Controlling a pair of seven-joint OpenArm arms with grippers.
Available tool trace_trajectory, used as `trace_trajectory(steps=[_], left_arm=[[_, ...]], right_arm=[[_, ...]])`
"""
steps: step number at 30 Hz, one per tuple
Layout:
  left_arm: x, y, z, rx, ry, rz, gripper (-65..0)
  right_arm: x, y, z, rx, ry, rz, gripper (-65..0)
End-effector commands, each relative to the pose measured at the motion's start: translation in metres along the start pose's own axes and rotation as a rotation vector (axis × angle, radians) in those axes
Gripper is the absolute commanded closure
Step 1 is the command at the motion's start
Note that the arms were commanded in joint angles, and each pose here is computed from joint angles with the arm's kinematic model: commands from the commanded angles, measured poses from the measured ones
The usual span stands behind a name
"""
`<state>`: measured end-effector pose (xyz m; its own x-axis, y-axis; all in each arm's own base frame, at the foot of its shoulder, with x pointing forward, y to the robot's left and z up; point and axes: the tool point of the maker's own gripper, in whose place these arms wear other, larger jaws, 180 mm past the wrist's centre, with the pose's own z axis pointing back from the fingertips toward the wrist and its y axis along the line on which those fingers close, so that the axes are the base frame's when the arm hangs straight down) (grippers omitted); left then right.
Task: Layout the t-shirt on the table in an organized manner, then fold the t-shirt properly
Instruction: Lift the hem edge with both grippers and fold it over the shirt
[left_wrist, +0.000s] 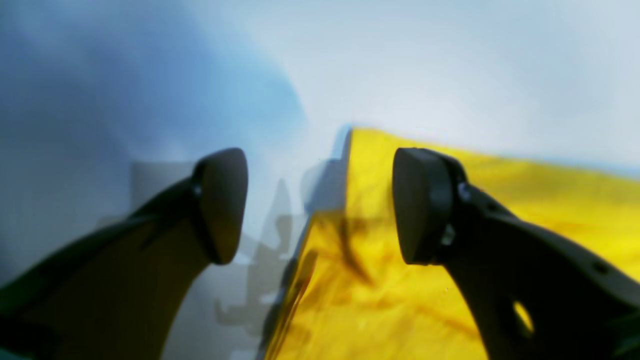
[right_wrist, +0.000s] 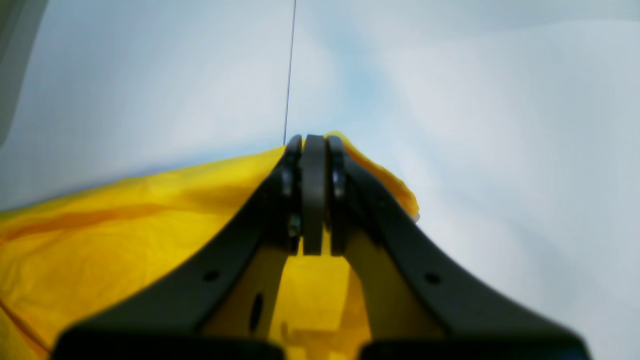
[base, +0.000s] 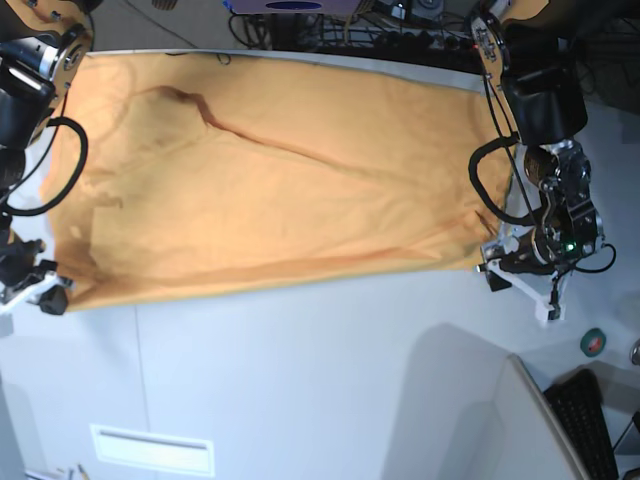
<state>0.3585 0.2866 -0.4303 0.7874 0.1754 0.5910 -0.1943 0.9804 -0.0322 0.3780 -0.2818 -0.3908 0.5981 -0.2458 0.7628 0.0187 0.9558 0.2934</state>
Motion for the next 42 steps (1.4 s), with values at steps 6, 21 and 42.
trace_trajectory(steps=[6, 21, 42], left_arm=[[0.042, 0.006, -0.011, -0.094, -0.040, 0.171, -46.2], [0.013, -0.004, -0.043, -0.166, 0.118, 0.145, -45.7], [0.001, -0.019, -0.047, -0.189, 0.140, 0.145, -28.3]], right_arm=[[0.030, -0.002, 0.005, 0.002, -0.081, 0.019, 0.0], [0.029, 0.000, 0.004, 0.005, -0.080, 0.016, 0.0], [0.029, -0.002, 0.005, 0.002, -0.079, 0.018, 0.0]])
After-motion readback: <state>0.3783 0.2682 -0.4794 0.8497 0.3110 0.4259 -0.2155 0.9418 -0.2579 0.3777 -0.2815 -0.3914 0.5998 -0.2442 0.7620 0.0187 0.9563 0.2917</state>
